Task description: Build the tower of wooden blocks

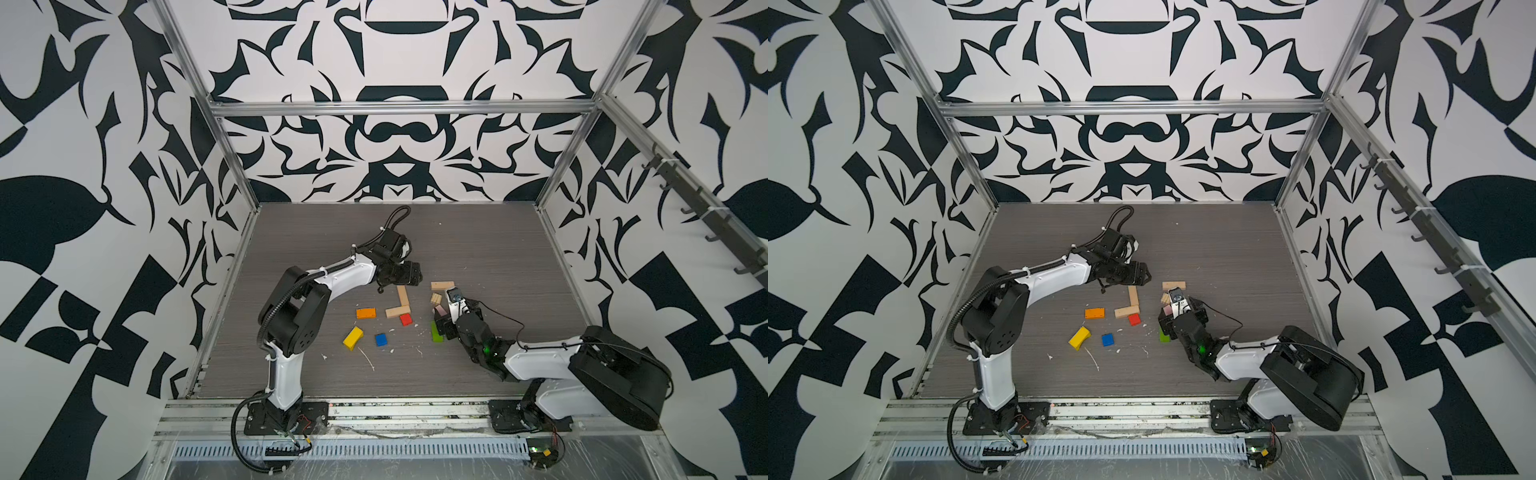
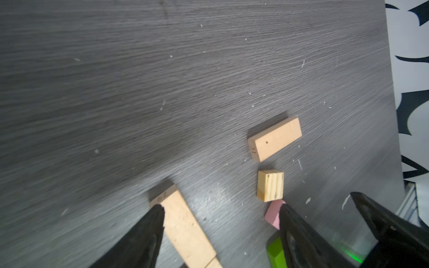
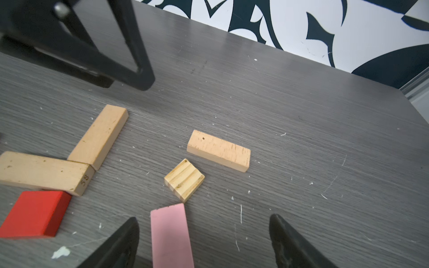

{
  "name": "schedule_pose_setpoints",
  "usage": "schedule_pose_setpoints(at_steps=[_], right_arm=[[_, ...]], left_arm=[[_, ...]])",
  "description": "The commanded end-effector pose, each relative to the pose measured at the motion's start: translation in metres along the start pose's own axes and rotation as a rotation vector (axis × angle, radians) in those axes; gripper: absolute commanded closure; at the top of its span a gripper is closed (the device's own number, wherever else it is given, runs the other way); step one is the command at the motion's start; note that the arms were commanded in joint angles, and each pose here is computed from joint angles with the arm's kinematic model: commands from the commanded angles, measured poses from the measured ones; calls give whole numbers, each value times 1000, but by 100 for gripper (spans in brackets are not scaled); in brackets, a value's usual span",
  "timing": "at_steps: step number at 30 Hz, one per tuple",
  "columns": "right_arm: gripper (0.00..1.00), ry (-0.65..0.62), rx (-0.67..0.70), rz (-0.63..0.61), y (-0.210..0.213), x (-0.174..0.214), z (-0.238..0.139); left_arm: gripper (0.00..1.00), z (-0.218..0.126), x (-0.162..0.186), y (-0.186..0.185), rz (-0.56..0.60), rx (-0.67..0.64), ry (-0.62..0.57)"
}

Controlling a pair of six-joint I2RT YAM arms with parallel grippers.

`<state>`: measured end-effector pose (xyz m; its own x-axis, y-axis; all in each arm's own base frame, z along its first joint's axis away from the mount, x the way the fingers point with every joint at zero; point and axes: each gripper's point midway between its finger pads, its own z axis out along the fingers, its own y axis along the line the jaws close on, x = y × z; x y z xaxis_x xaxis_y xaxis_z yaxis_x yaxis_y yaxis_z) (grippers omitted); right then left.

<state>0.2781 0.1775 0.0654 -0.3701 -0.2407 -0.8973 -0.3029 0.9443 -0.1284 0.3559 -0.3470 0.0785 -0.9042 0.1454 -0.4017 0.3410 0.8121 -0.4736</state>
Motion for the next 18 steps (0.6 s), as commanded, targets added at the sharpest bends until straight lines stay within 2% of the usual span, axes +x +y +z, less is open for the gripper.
schedule_pose_setpoints(at_steps=[1,10,18], right_arm=[[10,-40,17,15,1,-16,2],[1,-27,21,6,2,-15,5],[0,-10,35,-8,2,-14,8]], left_arm=[[20,9,5,-9,-22,35,43],[22,25,14,-9,-28,27,95],[22,33,18,-13,-20,14,108]])
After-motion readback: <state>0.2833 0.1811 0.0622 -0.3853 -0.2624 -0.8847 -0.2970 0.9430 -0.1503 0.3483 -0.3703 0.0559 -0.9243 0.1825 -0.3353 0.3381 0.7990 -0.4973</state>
